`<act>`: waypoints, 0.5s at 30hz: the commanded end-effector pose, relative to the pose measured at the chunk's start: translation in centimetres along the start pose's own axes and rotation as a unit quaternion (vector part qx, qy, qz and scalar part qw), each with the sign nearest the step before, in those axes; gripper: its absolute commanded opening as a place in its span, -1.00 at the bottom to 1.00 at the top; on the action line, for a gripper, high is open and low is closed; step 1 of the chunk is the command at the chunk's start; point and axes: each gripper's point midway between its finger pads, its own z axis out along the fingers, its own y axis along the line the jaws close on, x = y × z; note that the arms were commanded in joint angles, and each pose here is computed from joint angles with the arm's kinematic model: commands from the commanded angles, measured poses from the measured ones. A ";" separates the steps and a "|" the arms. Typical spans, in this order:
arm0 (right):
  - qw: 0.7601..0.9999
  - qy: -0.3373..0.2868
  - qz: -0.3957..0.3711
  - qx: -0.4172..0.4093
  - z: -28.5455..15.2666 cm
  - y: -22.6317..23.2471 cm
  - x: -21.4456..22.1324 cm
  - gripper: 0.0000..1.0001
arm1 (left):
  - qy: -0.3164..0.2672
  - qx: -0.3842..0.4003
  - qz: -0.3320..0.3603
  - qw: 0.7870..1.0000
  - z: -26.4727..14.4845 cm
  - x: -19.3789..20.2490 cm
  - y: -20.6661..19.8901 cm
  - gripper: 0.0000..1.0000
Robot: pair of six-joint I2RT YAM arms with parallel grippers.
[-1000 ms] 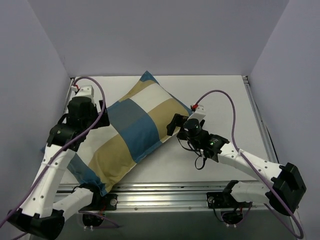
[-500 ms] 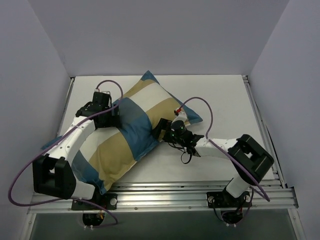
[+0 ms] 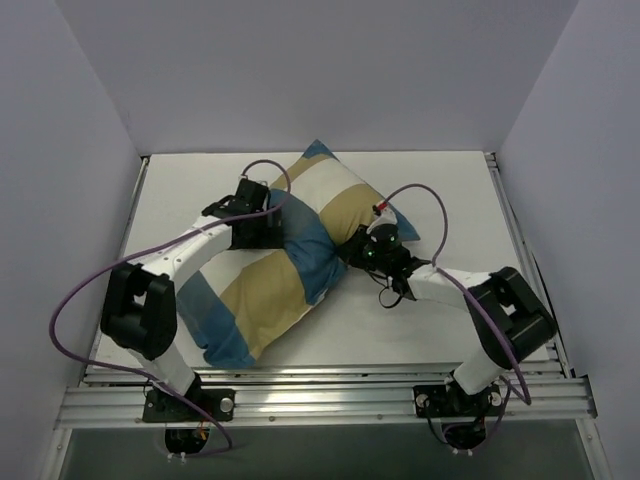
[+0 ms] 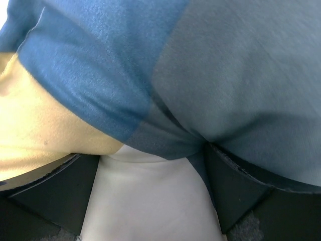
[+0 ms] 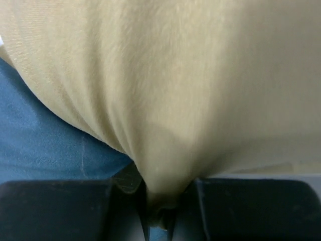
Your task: Remove the pillowcase from the pillow
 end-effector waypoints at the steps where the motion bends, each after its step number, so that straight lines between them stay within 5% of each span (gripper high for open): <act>1: 0.995 -0.080 -0.055 0.022 -3.5 1.1 -7.6 -1.00 | 0.102 0.180 -0.008 0.978 1.4 5.0 -12.2 0.89; 8: 0.957 -0.199 -0.182 0.109 -13.3 5.3 -19.8 -1.00 | 0.054 0.337 -0.022 0.940 -5.4 0.1 -23.9 0.94; 10: 0.951 -0.189 -0.209 0.127 -14.8 6.1 -21.1 -1.00 | 0.030 0.378 -0.020 0.925 -8.7 -1.0 -26.0 0.94; 15: 0.944 -0.175 -0.265 0.089 -17.5 12.5 -25.4 -1.00 | -0.066 0.455 -0.046 0.887 -18.9 -6.0 -26.1 0.94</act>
